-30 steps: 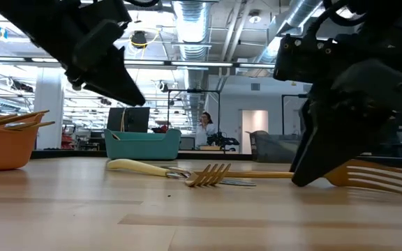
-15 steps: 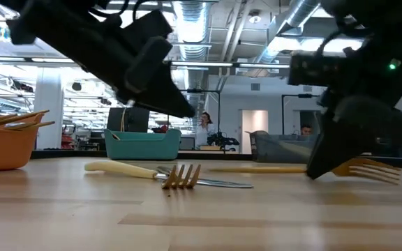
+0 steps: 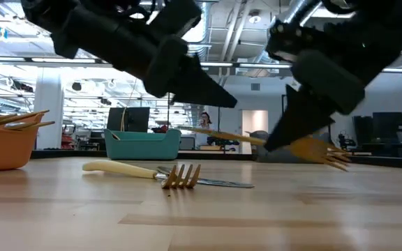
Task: Sort silverware by color (type)
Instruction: Put the gold fork into the orange bin
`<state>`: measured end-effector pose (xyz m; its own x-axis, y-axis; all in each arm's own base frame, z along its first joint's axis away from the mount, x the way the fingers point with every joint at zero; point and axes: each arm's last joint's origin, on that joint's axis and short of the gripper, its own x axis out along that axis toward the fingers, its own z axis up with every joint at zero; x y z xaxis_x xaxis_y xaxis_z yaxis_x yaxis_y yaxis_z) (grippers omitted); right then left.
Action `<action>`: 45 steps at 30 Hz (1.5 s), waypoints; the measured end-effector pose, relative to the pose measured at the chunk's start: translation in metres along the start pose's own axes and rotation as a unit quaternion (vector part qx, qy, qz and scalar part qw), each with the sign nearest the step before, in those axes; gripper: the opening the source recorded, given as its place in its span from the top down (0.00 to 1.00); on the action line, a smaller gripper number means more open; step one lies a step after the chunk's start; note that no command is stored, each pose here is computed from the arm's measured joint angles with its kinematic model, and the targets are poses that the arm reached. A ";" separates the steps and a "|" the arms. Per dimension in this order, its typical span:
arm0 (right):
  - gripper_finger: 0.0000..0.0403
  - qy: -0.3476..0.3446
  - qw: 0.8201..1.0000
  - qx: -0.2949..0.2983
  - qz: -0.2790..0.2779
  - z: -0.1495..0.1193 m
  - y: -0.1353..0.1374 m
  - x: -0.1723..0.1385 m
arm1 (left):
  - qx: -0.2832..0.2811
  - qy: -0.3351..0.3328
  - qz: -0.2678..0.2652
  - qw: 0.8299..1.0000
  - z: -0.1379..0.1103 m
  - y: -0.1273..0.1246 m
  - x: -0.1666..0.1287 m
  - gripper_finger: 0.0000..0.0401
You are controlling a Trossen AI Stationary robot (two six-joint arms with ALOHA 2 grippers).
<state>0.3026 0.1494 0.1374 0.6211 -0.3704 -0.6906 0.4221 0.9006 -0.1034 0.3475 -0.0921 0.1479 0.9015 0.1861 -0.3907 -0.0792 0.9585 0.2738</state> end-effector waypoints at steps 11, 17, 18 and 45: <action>0.91 0.005 1.000 -0.010 0.027 0.028 -0.007 0.007 | 0.063 0.102 0.010 0.993 -0.006 -0.002 0.026 0.78; 0.90 0.023 0.998 -0.051 0.036 0.033 -0.011 0.007 | 0.053 0.138 0.009 0.989 -0.004 -0.001 0.024 0.96; 0.89 0.029 0.998 -0.053 0.036 0.037 -0.013 0.007 | 0.042 0.141 0.014 0.989 -0.003 -0.001 0.023 0.97; 0.73 -0.043 0.994 -0.010 -0.098 0.041 -0.012 -0.050 | -0.284 0.171 0.276 0.902 -0.003 -0.005 -0.219 0.99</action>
<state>0.2937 0.1483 0.2021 0.5823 -0.5568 -0.5924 0.5286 0.8129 -0.2445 0.1493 -0.1375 0.2294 0.4806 0.6323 -0.6076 -0.7690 0.6369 0.0545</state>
